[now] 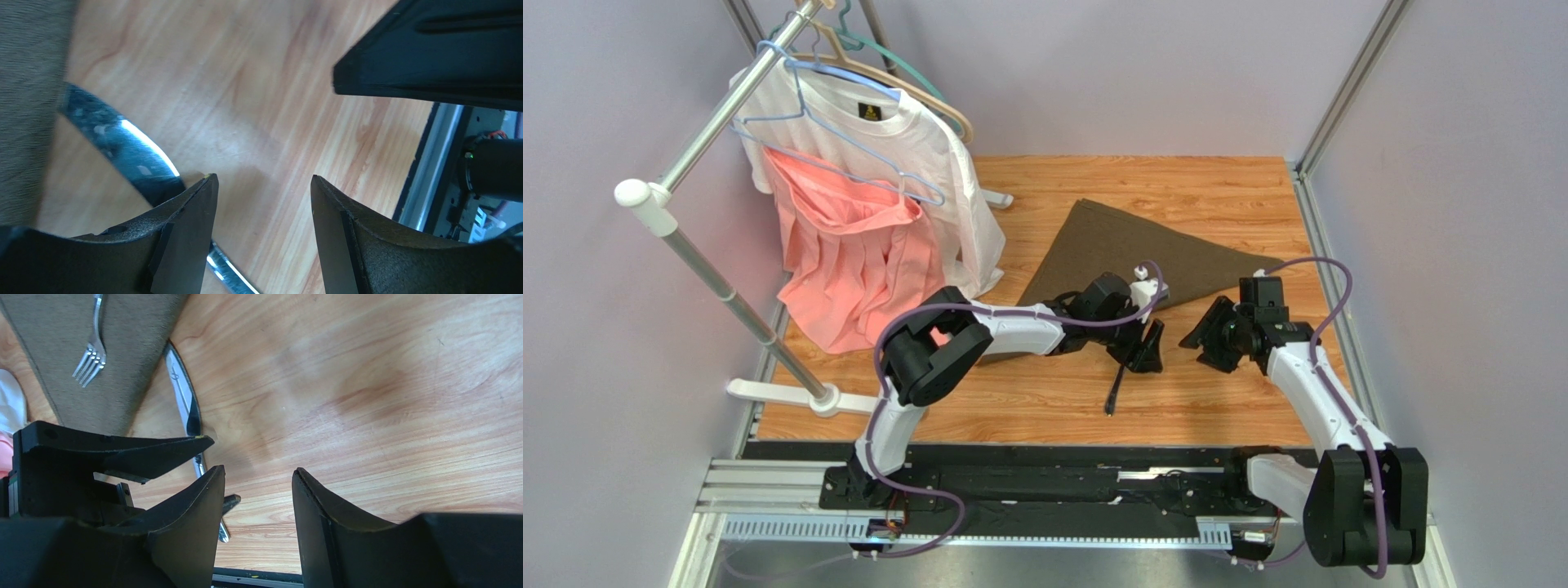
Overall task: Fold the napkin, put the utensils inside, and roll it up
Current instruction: Grab a utensil with the left arm
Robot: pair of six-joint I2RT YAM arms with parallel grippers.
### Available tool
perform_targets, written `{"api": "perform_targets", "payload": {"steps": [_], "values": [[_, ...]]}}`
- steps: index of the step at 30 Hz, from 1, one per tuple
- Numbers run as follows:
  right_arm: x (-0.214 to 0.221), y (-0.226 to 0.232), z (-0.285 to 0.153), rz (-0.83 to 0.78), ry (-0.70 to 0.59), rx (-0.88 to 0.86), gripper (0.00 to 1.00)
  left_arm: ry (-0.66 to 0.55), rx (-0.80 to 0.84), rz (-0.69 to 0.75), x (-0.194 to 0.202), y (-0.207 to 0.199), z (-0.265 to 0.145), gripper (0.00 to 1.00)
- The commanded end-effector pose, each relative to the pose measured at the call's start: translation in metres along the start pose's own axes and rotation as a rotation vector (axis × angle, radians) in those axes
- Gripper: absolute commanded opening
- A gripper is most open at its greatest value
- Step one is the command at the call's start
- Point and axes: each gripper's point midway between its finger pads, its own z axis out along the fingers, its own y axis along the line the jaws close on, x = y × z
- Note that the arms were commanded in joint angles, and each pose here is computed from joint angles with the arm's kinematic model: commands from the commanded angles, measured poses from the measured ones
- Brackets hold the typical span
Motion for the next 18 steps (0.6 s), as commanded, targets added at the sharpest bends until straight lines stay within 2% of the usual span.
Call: {"api": "perform_targets", "payload": {"steps": [1, 3, 8, 15, 18], "values": [[0.001, 0.000, 0.004, 0.008, -0.002, -0.017, 0.48, -0.018, 0.117, 0.016, 0.002, -0.025, 0.006, 0.66], [0.001, -0.001, 0.004, 0.007, -0.007, -0.017, 0.48, -0.026, 0.116, 0.030, 0.004, -0.028, 0.003, 0.66], [0.002, 0.001, 0.002, 0.013, -0.007, -0.025, 0.48, -0.081, -0.004, 0.098, -0.023, -0.020, -0.019, 0.66], [0.002, 0.001, 0.003, 0.011, -0.002, -0.029, 0.48, -0.062, -0.181, 0.064, -0.022, 0.031, -0.035, 0.66], [0.003, 0.002, 0.004, 0.011, -0.001, -0.031, 0.48, -0.042, -0.222, 0.065, -0.019, 0.040, -0.035, 0.67]]}}
